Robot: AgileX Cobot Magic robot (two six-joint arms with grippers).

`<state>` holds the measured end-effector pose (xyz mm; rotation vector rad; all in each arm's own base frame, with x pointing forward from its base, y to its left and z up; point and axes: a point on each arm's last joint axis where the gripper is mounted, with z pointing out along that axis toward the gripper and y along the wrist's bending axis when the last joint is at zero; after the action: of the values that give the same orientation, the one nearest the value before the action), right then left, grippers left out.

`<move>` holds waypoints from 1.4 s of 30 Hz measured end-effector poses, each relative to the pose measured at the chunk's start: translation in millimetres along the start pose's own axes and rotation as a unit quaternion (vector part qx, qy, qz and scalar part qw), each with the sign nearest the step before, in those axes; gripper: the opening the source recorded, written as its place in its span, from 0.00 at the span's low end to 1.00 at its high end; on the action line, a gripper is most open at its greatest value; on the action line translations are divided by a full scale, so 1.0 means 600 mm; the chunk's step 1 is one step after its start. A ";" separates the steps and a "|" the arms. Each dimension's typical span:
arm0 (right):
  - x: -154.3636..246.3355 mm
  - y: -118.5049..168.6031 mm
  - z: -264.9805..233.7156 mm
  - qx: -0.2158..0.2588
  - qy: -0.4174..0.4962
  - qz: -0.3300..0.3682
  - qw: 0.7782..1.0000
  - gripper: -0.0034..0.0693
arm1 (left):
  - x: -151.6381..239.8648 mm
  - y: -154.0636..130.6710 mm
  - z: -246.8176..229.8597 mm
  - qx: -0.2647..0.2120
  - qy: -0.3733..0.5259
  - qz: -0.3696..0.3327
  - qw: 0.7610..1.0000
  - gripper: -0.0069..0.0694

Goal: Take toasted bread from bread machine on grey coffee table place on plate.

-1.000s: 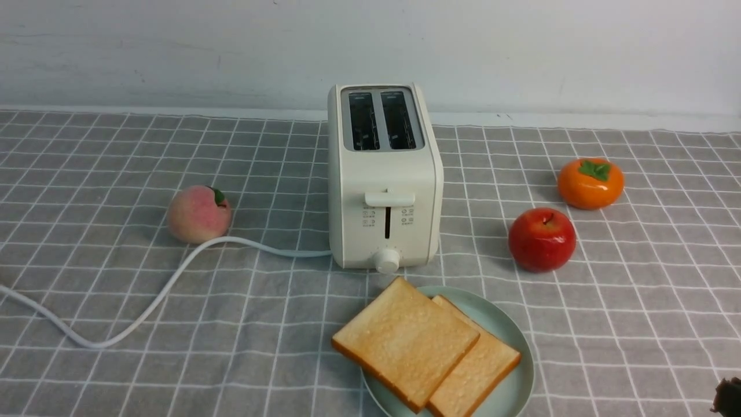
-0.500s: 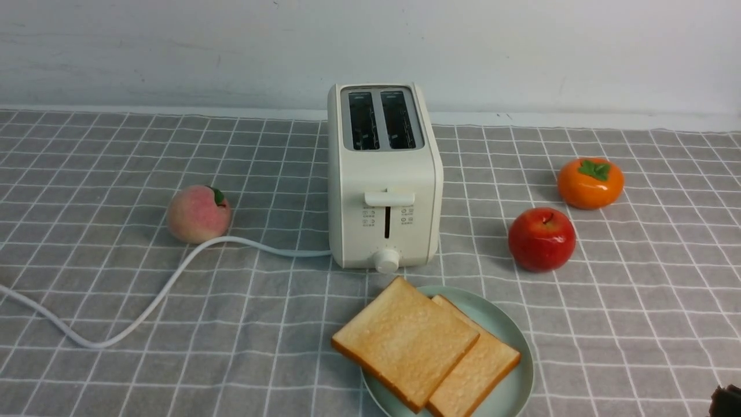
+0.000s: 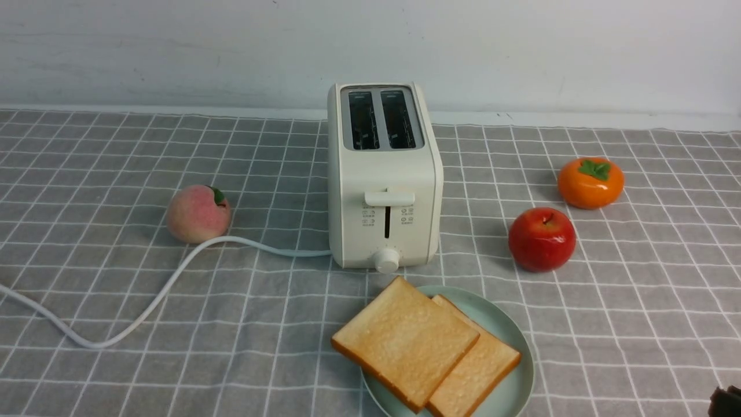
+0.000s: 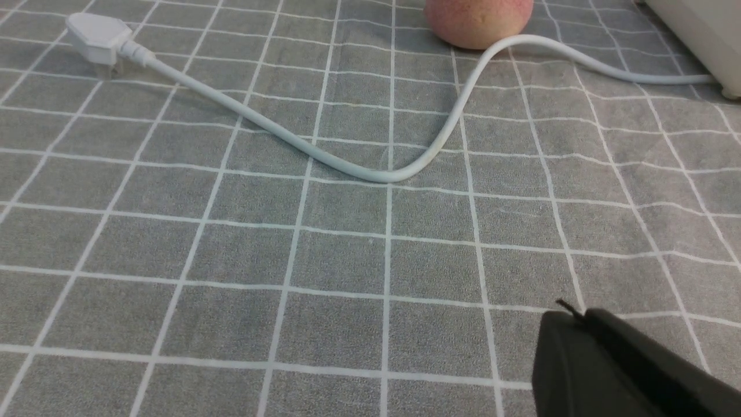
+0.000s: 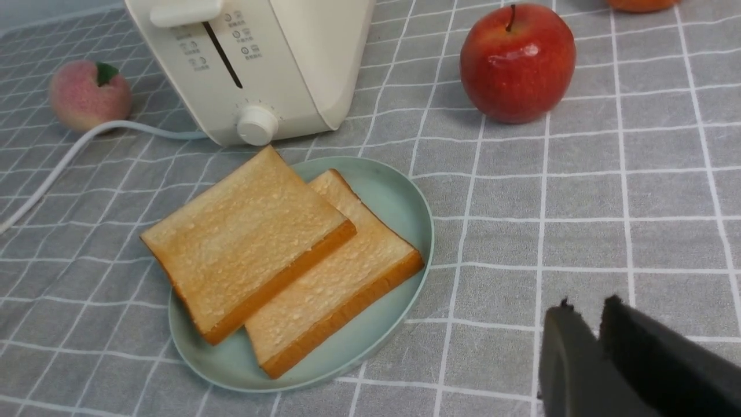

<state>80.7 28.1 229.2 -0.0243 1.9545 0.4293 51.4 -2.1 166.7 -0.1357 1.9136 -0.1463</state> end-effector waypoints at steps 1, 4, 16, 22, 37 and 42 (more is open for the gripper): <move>0.000 0.000 -0.001 0.000 0.000 0.000 1.000 0.16 | 0.000 0.000 0.000 0.000 0.000 0.000 1.000 0.10; -0.002 0.002 -0.016 0.001 -0.031 -0.005 1.000 0.17 | 0.000 0.000 0.000 0.000 0.000 0.000 1.000 0.10; 0.036 -0.026 -0.047 0.107 -0.061 -0.160 0.979 0.19 | 0.000 0.000 0.000 0.000 0.000 0.000 1.000 0.10; 0.097 -0.048 -0.022 0.116 -0.039 -0.074 0.990 0.19 | 0.000 0.000 0.000 0.001 0.000 -0.002 1.000 0.10; 0.096 -0.050 -0.022 0.122 -0.048 -0.064 0.989 0.22 | 0.000 0.000 0.000 0.001 0.000 -0.003 1.000 0.12; 0.096 -0.050 -0.022 0.122 -0.048 -0.063 0.989 0.23 | 0.000 0.000 0.000 0.001 0.000 -0.002 1.000 0.12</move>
<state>51.6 6.4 174.1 0.0289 1.8859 0.1047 51.4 -2.3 166.7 -0.1388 1.9136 -0.1514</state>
